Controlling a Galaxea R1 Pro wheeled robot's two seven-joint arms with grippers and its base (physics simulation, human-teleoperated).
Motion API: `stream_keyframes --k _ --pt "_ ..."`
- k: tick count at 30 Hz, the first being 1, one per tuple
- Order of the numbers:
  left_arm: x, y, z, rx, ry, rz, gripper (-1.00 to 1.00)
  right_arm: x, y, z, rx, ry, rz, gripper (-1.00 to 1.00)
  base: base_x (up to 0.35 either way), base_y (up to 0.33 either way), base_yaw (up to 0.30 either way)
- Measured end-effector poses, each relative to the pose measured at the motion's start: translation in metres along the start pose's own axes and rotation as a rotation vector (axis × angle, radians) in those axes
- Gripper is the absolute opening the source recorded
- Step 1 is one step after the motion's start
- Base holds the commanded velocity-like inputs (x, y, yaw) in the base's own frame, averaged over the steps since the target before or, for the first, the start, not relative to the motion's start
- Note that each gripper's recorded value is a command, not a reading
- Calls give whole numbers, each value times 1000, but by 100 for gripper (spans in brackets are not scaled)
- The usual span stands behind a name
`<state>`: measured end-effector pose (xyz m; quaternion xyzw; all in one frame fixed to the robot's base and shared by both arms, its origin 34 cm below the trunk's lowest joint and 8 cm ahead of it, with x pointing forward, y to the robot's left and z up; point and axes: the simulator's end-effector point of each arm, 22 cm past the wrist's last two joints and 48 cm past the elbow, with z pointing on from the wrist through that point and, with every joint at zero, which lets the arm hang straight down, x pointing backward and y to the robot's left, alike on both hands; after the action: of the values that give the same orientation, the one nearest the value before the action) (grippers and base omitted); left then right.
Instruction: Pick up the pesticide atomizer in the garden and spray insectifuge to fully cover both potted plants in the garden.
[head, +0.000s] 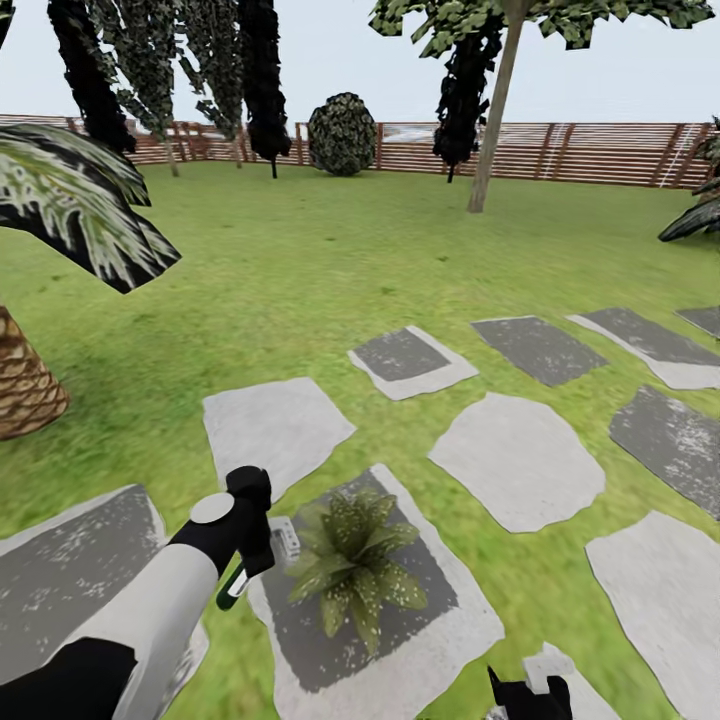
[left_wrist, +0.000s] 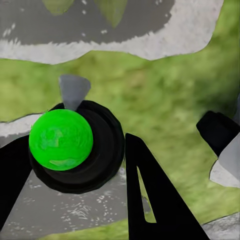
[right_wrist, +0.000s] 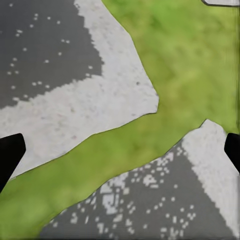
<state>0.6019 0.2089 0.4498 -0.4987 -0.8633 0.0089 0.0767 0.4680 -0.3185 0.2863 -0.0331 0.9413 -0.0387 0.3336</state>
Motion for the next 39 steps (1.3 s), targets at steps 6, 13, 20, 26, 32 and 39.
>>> stream_keyframes --k 6,13,20,26,32,39 --pt "-14 -8 -3 6 -17 16 -100 0 0 0 0 -1 0 100 0 2 -21" --pt "-14 -8 -3 5 -16 17 -100 0 0 0 0 0 0 100 -2 53 -181" --pt "-14 -8 -3 3 -16 17 -100 0 0 0 -1 0 0 100 -34 280 -222" --pt "-15 -8 -3 2 -19 17 -100 0 1 0 -1 0 1 100 -1 158 -14" --pt "-54 -12 -28 -36 -98 44 -100 0 1 0 -1 0 1 100 0 5 0" --pt "-31 2 -21 -77 -46 32 -100 0 1 0 -1 0 1 100 0 0 0"
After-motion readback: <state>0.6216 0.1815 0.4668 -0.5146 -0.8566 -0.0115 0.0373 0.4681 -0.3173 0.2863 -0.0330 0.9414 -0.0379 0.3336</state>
